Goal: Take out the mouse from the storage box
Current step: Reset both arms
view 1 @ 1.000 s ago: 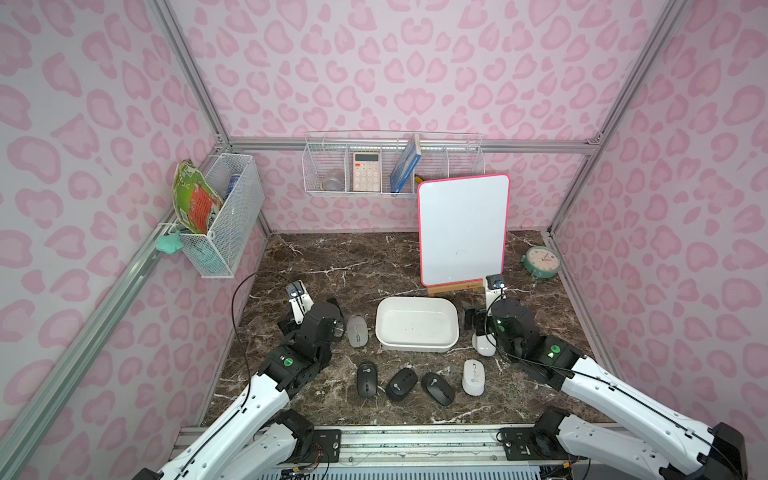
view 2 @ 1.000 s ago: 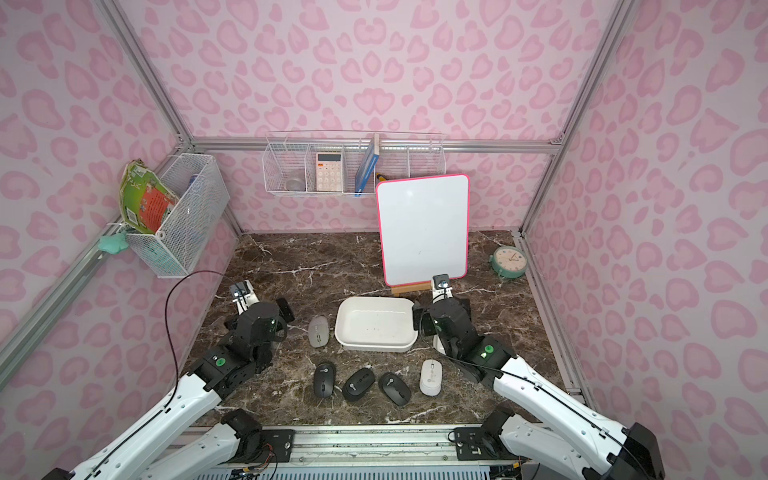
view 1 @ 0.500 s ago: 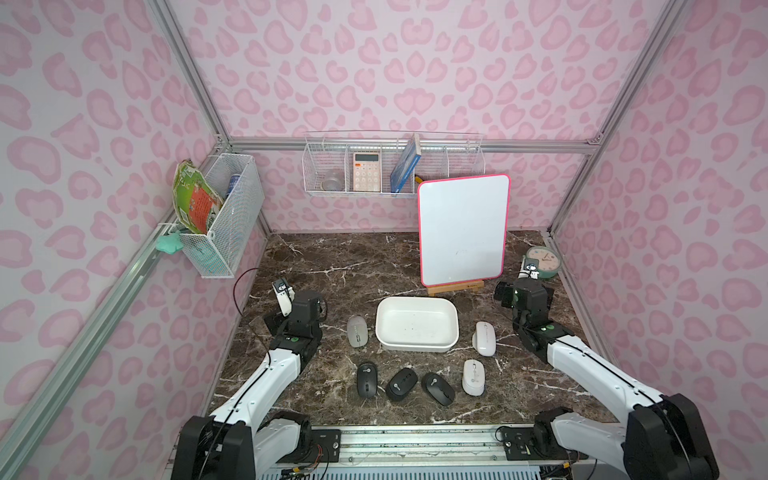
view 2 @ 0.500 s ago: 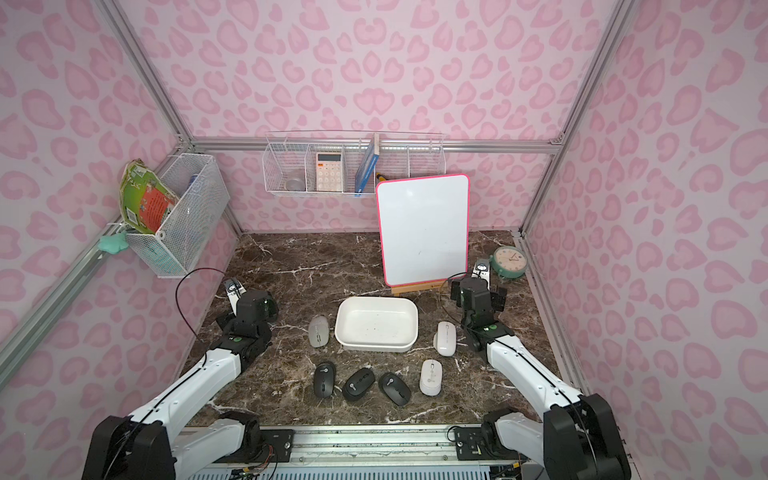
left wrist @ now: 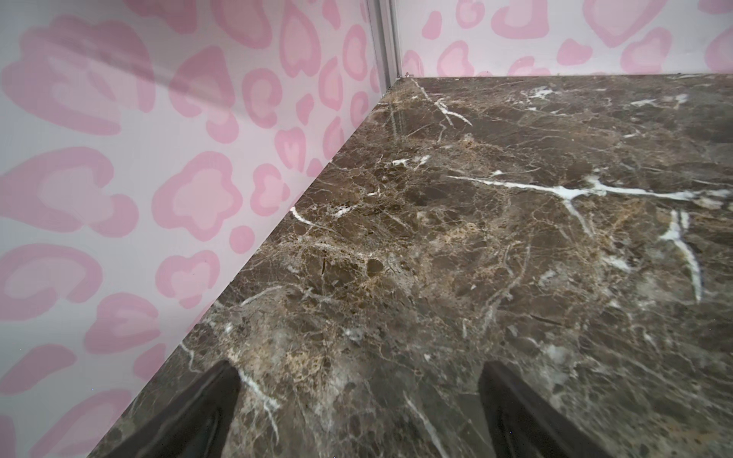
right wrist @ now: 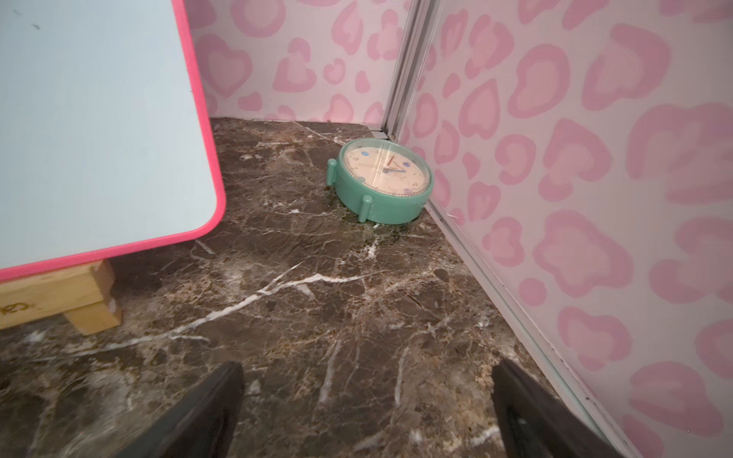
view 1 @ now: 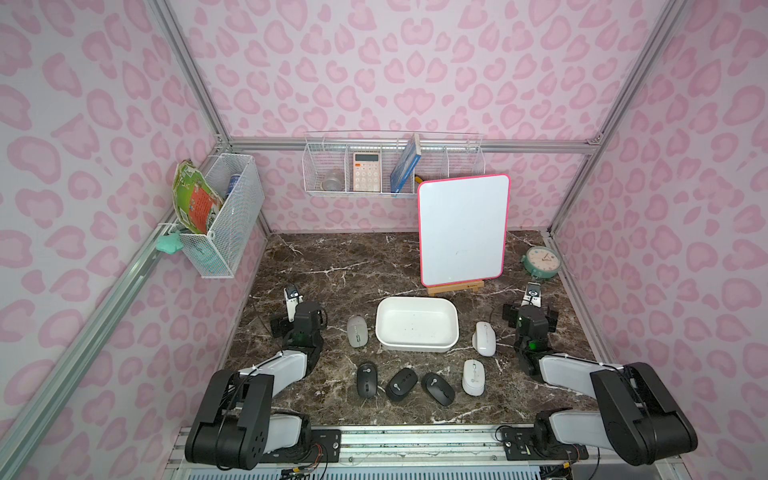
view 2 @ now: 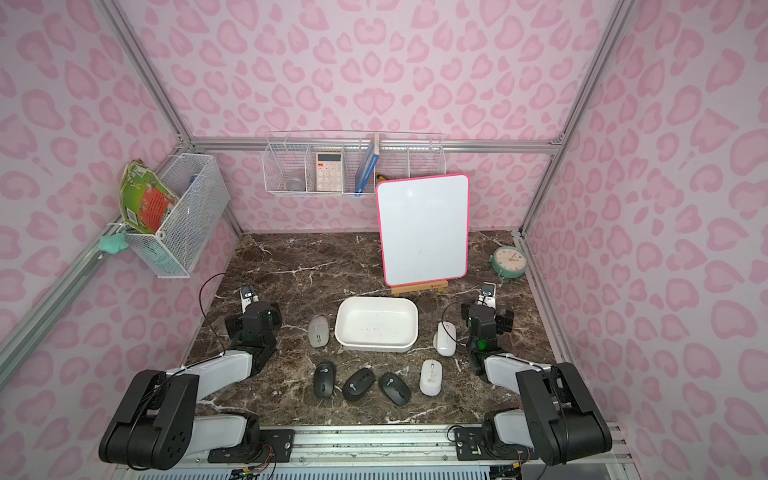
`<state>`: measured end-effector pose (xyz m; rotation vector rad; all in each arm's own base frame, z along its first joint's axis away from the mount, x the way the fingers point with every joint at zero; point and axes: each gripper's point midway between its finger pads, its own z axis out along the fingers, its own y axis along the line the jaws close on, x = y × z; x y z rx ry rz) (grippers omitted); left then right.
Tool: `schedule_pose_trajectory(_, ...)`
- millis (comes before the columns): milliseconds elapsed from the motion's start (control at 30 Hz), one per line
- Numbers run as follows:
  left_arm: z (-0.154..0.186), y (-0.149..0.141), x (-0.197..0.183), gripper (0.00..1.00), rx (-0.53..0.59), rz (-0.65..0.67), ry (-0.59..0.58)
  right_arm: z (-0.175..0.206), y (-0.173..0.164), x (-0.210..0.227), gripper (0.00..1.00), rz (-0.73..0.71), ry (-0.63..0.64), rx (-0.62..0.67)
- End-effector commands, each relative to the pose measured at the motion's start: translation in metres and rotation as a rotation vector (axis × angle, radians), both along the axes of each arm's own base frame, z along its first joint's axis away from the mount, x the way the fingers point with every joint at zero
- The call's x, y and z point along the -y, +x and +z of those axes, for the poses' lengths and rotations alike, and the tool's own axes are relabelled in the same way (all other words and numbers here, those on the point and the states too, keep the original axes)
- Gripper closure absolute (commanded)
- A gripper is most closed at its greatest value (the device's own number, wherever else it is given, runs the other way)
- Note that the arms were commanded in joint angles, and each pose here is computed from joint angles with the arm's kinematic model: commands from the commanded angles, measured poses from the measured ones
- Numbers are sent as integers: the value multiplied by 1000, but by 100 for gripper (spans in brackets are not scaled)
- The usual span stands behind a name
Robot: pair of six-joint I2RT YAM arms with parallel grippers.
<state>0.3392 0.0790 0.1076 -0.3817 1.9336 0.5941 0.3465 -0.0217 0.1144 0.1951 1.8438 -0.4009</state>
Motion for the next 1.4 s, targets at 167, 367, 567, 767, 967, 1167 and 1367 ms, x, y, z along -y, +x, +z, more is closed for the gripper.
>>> schedule_pose_trajectory(167, 14, 31, 25, 0, 64, -181, -12, 38, 11, -11, 1, 127, 2, 210)
schedule_pose_trajectory(367, 17, 32, 48, 1, 142, -309, -100, 36, 10, -15, 1, 194, -20, 265)
schedule_pose_trajectory(567, 1, 46, 32, 1, 137, -266, -108, 29, 16, -18, 0, 282, 19, 278)
schedule_pose_trajectory(767, -19, 55, 11, 1, 125, -247, -220, 19, 20, -7, 0, 226, 49, 226)
schedule_pose_trajectory(967, -21, 53, 7, 0, 71, -206, -281, 19, 21, -3, 0, 198, 58, 226)
schedule_pose_trajectory(1167, -21, 53, 7, 1, 74, -207, -278, 20, 20, -3, 0, 197, 56, 234)
schedule_pose_trajectory(1367, -23, 55, 6, 0, 68, -217, -306, 20, 20, -3, 0, 200, 55, 233)
